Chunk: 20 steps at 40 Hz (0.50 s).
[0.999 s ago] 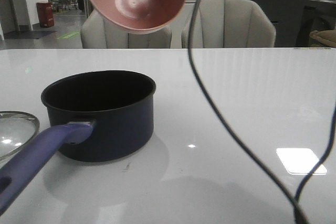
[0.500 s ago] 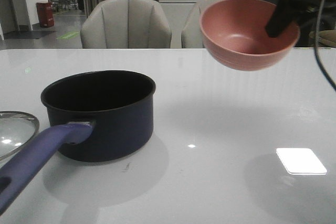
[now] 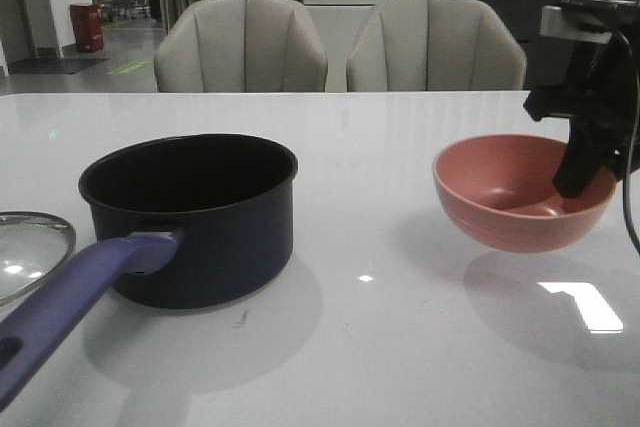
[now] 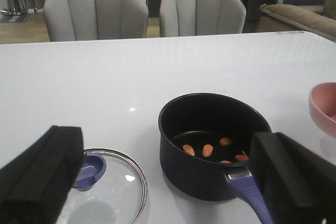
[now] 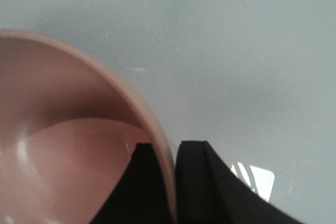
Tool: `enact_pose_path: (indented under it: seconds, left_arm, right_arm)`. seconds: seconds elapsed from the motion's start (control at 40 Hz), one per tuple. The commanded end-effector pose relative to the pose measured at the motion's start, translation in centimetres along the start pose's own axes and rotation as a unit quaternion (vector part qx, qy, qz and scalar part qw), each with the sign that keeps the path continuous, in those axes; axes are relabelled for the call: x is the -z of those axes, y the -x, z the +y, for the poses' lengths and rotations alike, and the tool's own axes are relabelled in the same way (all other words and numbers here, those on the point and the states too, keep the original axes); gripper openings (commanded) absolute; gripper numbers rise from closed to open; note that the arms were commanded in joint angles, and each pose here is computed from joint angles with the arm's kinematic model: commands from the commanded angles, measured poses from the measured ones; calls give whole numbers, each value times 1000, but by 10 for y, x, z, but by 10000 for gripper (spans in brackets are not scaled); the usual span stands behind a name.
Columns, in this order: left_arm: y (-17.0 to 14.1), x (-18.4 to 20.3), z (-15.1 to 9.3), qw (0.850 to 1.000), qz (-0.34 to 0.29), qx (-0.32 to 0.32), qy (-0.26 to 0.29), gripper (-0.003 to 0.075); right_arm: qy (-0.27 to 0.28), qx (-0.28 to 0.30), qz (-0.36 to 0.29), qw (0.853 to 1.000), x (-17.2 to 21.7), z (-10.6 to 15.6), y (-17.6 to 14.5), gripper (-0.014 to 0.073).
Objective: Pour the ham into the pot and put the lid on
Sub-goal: 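Carry the empty bowl back and lower it onto the table, then open the right gripper and withdraw it from the bowl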
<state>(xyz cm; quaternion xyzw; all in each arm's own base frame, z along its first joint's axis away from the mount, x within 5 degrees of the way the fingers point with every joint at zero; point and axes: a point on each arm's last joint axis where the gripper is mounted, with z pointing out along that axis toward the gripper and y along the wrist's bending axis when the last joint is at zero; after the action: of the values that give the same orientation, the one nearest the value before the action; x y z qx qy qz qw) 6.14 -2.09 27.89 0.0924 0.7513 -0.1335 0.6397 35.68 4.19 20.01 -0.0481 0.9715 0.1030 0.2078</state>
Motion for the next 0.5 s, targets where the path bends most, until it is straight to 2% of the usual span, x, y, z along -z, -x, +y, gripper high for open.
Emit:
enact_pose_path:
  seconds: [0.0, 0.15, 0.225, 0.375, 0.475]
  left_arm:
    - [15, 2, -2, 999, -49, 5, -8, 655]
    - [15, 2, -2, 999, -49, 5, -8, 655]
    - [15, 2, -2, 999, -49, 5, -8, 655]
    - [15, 2, -2, 999, -49, 5, -8, 655]
    - [15, 2, -2, 999, -49, 5, -8, 655]
  right_arm:
    - [0, -6, -32, 999, 10, 0, 10, 151]
    - [-3, -4, -15, 1000, -2, -3, 8, 167]
    - [-3, -3, -8, 1000, -6, -4, 6, 230]
    - [-8, 4, -6, 1000, -6, -5, 8, 461]
    - [-6, 29, -1, 1000, 3, -3, 16, 507]
